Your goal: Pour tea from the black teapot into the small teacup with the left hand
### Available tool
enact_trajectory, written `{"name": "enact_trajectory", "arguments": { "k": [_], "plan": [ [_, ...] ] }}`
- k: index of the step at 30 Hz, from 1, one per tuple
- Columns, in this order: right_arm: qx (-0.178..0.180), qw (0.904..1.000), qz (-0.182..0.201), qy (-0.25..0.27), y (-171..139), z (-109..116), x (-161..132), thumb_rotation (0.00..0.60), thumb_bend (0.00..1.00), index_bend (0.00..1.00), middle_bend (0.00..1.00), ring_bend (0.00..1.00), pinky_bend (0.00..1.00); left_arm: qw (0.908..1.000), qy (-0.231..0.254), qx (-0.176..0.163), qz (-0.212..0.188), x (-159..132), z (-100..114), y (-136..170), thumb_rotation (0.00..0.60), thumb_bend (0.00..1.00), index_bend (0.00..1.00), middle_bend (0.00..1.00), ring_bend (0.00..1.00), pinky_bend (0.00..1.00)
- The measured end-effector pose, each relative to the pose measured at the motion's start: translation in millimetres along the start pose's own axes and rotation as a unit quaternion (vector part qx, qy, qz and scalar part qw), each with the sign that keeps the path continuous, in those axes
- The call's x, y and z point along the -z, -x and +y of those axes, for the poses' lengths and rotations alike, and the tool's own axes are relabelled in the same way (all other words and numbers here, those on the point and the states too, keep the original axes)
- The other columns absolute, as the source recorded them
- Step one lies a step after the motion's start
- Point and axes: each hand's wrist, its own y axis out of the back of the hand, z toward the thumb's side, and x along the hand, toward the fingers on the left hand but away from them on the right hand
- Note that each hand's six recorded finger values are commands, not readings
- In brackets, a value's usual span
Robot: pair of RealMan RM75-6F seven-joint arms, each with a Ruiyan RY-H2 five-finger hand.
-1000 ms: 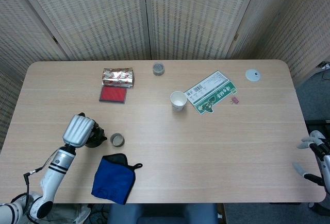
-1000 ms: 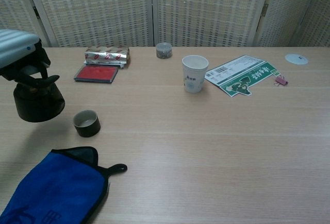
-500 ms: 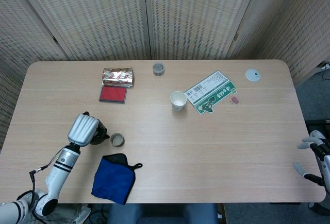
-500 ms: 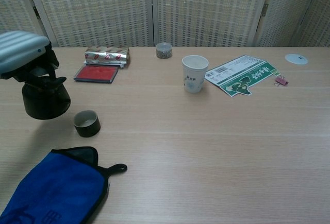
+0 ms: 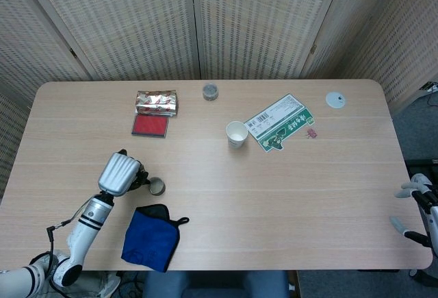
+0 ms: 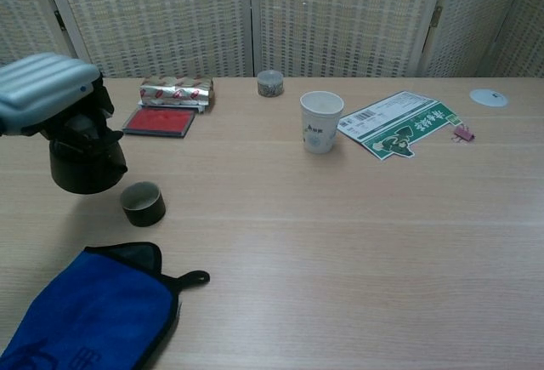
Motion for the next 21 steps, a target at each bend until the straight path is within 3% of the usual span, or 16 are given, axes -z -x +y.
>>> {"name": "enact_trajectory", "arguments": {
  "k": [21],
  "plan": [
    [0.000,1.0000,-0.003,0.002,-1.1,0.6,2.8,0.600,0.14,0.42,0.33,0.27,0.27,0.9993,-0.027,-0.015,-0.021,-17.0,-0.4,-1.9,0.599,0.41,1.00,1.00,0.96,0.54]
  ]
}}
